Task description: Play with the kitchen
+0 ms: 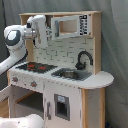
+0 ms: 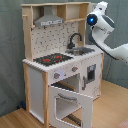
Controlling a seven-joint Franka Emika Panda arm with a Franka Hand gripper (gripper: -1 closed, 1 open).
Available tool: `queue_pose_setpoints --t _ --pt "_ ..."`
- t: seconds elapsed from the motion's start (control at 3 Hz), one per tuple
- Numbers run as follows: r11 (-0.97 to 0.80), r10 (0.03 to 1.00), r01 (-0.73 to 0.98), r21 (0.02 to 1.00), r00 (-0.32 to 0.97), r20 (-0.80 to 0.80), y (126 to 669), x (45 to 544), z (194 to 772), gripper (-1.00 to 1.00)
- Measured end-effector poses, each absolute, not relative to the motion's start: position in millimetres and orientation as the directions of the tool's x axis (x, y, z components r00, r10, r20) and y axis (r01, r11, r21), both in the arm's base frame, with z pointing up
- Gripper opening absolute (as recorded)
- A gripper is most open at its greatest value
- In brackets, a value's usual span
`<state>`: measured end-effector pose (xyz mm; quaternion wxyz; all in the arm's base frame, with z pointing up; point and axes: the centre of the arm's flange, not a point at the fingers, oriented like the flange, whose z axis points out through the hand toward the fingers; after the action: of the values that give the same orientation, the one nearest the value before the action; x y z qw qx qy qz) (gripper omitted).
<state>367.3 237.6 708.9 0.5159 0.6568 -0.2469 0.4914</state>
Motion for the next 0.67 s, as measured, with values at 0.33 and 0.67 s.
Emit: queue_pose_setpoints --t 0.33,0.67 --pt "-0.355 0.185 -0.831 0.429 0.387 0.903 229.7 350.0 701.3 -1.00" --pt "-0.369 0.240 -0.815 0.447 0.382 0.893 232.9 347.1 709.6 -1.00"
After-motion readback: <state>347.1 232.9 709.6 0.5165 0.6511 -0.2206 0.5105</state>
